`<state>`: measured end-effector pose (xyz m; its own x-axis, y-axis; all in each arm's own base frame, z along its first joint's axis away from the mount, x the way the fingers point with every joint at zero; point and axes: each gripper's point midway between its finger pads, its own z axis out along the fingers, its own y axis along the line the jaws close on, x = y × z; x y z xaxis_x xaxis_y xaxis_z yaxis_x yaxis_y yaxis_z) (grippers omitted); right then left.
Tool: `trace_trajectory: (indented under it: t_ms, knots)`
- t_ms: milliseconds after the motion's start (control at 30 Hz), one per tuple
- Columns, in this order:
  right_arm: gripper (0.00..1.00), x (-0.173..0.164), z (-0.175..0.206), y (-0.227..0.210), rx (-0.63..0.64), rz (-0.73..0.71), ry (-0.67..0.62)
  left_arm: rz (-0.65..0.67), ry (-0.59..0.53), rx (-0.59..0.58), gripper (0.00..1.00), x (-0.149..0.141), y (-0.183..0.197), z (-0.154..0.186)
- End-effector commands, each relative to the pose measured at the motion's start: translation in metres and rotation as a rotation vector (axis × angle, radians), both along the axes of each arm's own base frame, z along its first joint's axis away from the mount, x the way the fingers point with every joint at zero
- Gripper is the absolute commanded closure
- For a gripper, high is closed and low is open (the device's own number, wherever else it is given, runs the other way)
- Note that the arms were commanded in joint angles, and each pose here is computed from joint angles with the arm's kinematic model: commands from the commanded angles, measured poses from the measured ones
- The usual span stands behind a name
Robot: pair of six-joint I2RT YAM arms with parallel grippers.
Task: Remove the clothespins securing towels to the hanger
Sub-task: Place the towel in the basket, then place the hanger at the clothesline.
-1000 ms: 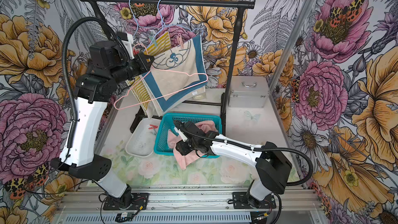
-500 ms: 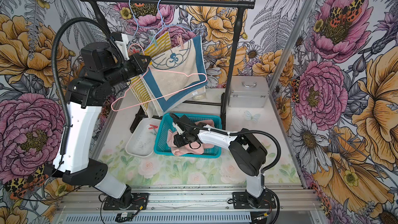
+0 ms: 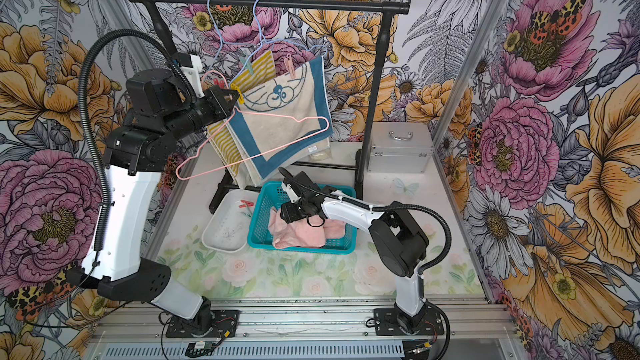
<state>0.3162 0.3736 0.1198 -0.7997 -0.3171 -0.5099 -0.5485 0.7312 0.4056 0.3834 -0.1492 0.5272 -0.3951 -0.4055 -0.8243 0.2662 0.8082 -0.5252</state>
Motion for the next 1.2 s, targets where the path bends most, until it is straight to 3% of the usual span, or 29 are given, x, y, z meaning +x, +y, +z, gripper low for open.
trace_trajectory:
  t_ms: [0,400,700,900,1167]
  knots:
    - [0.45,-0.010,0.046,-0.007,0.065,0.013,-0.092,-0.022,-0.046,-0.032,1.00,-0.009,0.001,0.015]
    - [0.42,-0.032,0.120,-0.082,0.151,-0.161,-0.268,-0.041,0.002,0.003,1.00,0.004,-0.006,-0.014]
    - [0.40,-0.043,0.209,-0.140,0.295,-0.285,-0.472,-0.076,-0.009,0.114,1.00,0.009,-0.010,-0.037]
    - [0.39,-0.058,0.248,-0.137,0.346,-0.190,-0.543,-0.107,-0.068,0.156,1.00,0.005,-0.015,-0.046]
    - [0.39,-0.069,0.271,-0.127,0.314,-0.045,-0.597,-0.222,-0.257,0.210,1.00,-0.031,-0.036,-0.037]
